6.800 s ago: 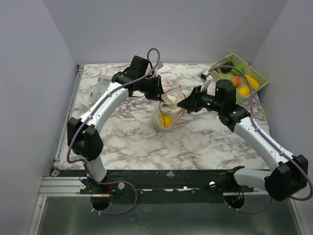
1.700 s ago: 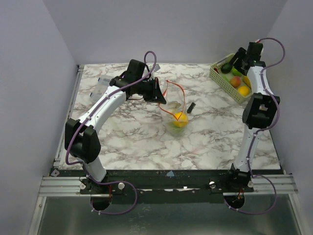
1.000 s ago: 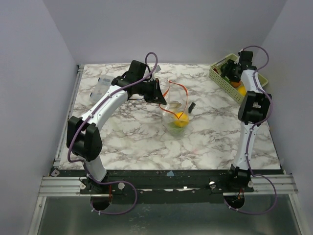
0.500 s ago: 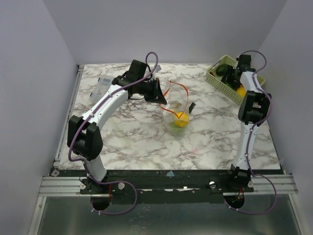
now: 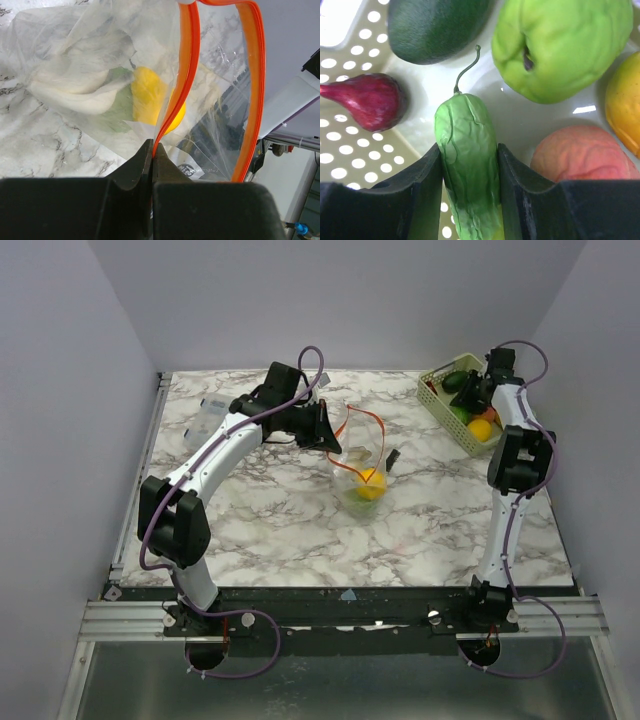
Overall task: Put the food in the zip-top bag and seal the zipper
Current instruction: Pick up the fake vegetable from the bin.
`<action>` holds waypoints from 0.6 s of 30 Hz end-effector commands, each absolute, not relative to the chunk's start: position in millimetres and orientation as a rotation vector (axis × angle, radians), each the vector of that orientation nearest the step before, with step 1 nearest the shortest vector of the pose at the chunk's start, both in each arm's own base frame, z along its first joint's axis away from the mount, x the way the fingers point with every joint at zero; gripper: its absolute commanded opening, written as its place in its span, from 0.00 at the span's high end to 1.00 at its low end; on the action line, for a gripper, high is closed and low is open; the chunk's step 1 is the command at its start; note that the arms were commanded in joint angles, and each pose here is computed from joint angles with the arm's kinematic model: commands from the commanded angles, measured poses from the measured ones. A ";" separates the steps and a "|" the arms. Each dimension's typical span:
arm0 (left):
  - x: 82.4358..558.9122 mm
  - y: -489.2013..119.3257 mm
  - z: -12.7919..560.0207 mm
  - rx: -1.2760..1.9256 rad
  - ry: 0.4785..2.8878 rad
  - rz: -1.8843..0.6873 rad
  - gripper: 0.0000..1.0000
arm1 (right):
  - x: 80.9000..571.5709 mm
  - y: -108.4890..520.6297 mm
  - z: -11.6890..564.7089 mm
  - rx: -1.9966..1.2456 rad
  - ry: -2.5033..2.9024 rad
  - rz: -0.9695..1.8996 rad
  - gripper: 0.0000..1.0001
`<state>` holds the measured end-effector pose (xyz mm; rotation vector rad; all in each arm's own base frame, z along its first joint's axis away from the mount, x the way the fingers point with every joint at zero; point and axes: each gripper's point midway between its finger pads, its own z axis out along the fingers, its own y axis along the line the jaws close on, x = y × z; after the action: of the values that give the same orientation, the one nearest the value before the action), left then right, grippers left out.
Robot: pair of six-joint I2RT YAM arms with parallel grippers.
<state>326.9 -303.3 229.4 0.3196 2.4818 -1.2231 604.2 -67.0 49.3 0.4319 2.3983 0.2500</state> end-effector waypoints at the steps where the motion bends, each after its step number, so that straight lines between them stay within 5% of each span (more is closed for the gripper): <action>1: 321.0 -309.3 240.5 0.330 2.468 -1.272 1.00 | 621.9 -66.9 129.5 0.402 2.225 0.274 0.85; 10: 315.9 -308.3 244.5 0.299 2.481 -1.281 1.00 | 615.7 -61.5 213.0 0.418 2.043 0.243 0.93; 18: 318.4 -307.4 254.8 0.254 2.463 -1.272 1.00 | 560.4 66.5 286.3 0.305 1.872 0.616 0.94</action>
<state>323.8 -306.8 231.2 0.2620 2.5074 -1.2496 581.7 -13.4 244.4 0.4021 1.9882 0.3786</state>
